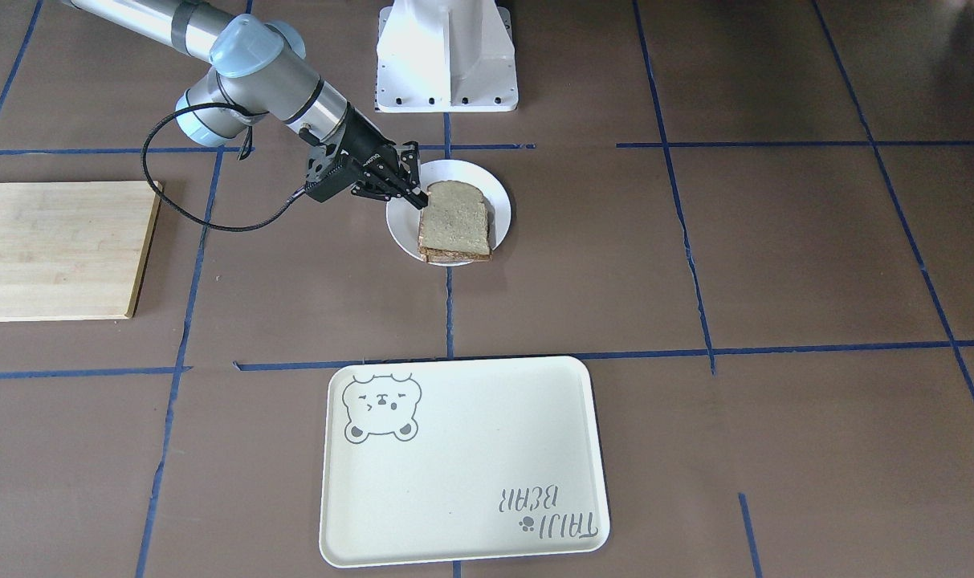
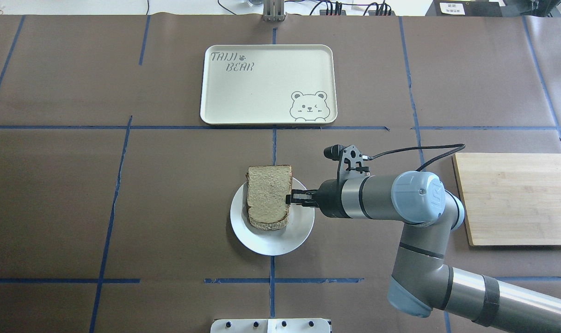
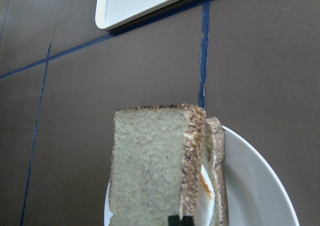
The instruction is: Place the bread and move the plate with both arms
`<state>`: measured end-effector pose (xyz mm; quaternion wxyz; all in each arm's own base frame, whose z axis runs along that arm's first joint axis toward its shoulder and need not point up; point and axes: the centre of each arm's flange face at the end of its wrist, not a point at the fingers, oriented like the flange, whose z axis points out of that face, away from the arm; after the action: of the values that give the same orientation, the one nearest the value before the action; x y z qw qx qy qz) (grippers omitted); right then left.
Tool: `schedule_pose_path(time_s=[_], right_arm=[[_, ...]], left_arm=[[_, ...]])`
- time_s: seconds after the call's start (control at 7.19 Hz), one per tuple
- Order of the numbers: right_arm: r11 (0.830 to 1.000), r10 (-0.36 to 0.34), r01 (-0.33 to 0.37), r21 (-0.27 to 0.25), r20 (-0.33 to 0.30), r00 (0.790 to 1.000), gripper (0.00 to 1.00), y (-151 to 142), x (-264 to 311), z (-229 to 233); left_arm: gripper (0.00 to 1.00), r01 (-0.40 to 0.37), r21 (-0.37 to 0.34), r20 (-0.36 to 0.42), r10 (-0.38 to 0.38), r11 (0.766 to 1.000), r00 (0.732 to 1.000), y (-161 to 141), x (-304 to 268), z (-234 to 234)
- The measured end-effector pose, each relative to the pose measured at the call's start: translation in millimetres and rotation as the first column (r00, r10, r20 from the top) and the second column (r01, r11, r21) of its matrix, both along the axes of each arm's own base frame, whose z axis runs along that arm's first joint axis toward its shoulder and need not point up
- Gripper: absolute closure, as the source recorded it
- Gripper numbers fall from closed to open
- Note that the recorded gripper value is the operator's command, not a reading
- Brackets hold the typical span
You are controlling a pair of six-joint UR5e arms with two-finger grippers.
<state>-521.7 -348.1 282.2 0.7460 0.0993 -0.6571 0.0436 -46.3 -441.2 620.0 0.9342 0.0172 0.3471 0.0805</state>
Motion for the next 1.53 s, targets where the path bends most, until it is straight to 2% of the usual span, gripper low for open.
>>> schedule_pose_path(time_s=[0.14, 0.28, 0.56, 0.7, 0.97, 1.11, 1.25, 1.53], right_arm=[[1.000, 0.001, -0.001, -0.004, -0.008, 1.000, 0.00, -2, 1, 0], [1.000, -0.001, 0.000, -0.021, -0.042, 0.999, 0.00, -10, 4, -2], [0.998, -0.040, 0.031, -0.053, -0.173, 0.984, 0.00, -43, 25, -15], [0.997, -0.063, 0.049, -0.060, -0.256, 0.964, 0.00, -65, 42, -14], [0.993, -0.117, 0.095, -0.072, -0.421, 0.900, 0.00, -123, 100, 8], [0.989, -0.147, 0.132, -0.066, -0.483, 0.863, 0.00, -154, 145, 23], [0.983, -0.172, 0.180, -0.038, -0.543, 0.822, 0.00, -176, 196, 45], [0.957, -0.205, 0.289, 0.029, -0.637, 0.743, 0.00, -186, 294, 111]], left_arm=[[0.00, 0.000, 0.000, 0.000, 0.000, 1.000, 1.000, 0, 0, 0], [0.00, 0.000, 0.000, 0.001, 0.000, 1.000, 1.000, 0, 0, 0], [0.00, 0.000, 0.006, 0.004, 0.000, 1.000, 1.000, 0, 0, -2], [0.00, -0.001, 0.010, 0.007, 0.000, 1.000, 1.000, -1, 0, -4], [0.00, 0.000, 0.026, 0.009, 0.000, 1.000, 1.000, -10, 2, -14], [0.00, 0.001, 0.041, 0.007, -0.002, 0.999, 1.000, -19, 3, -21], [0.00, 0.002, 0.067, 0.004, -0.002, 0.998, 1.000, -31, 4, -31], [0.00, 0.001, 0.145, -0.001, -0.001, 0.989, 1.000, -53, 6, -51]])
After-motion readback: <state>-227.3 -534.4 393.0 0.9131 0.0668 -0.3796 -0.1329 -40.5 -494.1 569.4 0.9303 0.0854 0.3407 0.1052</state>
